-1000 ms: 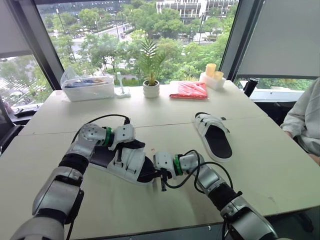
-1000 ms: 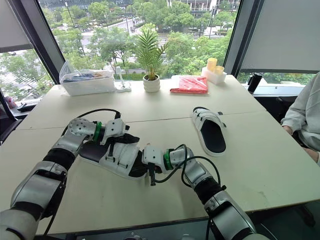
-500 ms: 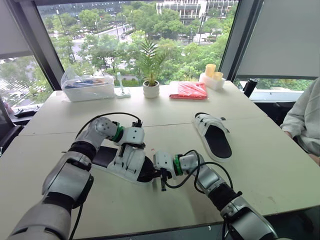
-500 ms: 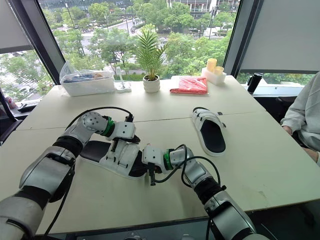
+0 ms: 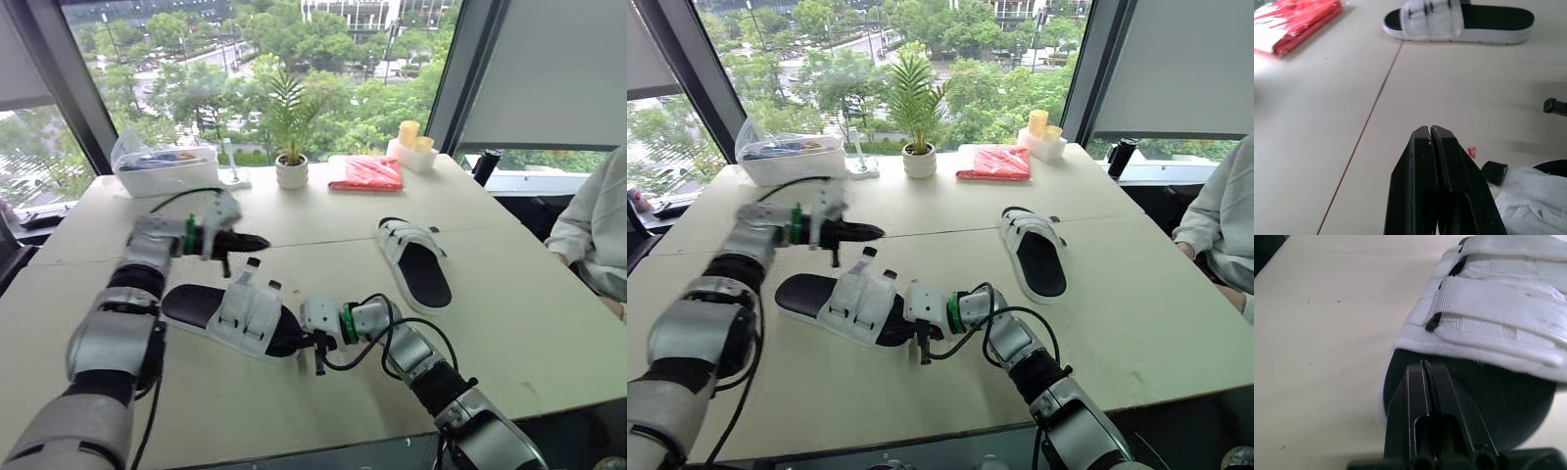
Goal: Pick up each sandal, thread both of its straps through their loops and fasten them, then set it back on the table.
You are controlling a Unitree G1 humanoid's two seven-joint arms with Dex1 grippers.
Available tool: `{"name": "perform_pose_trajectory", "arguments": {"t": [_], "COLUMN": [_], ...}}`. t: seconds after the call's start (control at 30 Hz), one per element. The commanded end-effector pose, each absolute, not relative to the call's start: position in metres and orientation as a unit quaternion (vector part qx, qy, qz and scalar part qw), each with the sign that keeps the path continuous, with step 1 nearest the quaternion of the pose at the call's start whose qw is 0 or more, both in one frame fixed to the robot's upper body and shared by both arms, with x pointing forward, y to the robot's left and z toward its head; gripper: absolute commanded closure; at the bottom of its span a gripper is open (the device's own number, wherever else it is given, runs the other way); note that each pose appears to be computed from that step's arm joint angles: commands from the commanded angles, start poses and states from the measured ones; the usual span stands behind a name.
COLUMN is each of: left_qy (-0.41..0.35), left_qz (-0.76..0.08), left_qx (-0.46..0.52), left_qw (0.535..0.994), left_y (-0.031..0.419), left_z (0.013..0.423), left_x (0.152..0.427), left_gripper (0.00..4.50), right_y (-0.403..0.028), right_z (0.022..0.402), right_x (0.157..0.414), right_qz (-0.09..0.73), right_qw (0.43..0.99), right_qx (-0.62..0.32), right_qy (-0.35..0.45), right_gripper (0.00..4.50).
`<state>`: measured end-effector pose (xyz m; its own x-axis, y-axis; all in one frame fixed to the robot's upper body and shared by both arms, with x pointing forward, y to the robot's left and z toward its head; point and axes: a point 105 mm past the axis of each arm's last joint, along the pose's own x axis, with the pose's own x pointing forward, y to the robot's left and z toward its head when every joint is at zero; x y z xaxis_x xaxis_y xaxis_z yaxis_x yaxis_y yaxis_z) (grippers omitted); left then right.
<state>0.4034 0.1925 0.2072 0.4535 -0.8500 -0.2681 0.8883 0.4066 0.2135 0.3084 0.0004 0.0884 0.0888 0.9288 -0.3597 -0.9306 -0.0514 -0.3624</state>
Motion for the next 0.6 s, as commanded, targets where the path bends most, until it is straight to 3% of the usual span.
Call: {"name": "perform_pose_trajectory", "arguments": {"t": [0.03, 0.23, 0.37, 0.47, 0.6], "left_qy": [0.106, 0.211, 0.24, 0.251, 0.252], "left_qz": [-0.533, -0.531, -0.51, -0.509, -0.517], "left_qx": [0.072, -0.056, -0.091, -0.117, -0.147], "left_qw": [0.836, 0.819, 0.821, 0.815, 0.805], "left_y": [0.215, 0.238, 0.244, 0.242, 0.233], "left_z": [0.198, 0.17, 0.16, 0.159, 0.159], "left_x": [0.383, 0.344, 0.336, 0.332, 0.332], "left_gripper": [4.48, 4.48, 4.48, 3.72, 1.84], "right_y": [-0.004, -0.023, -0.039, -0.053, -0.067], "right_z": [0.111, 0.145, 0.161, 0.171, 0.177], "right_x": [0.303, 0.297, 0.297, 0.297, 0.298], "right_qz": [0.665, 0.635, 0.611, 0.595, 0.578], "right_qw": [0.698, 0.703, 0.708, 0.712, 0.719], "right_qx": [-0.264, -0.314, -0.346, -0.365, -0.382], "right_qy": [-0.03, -0.066, -0.074, -0.071, -0.065], "right_gripper": [4.5, 4.5, 4.5, 4.5, 4.5]}}
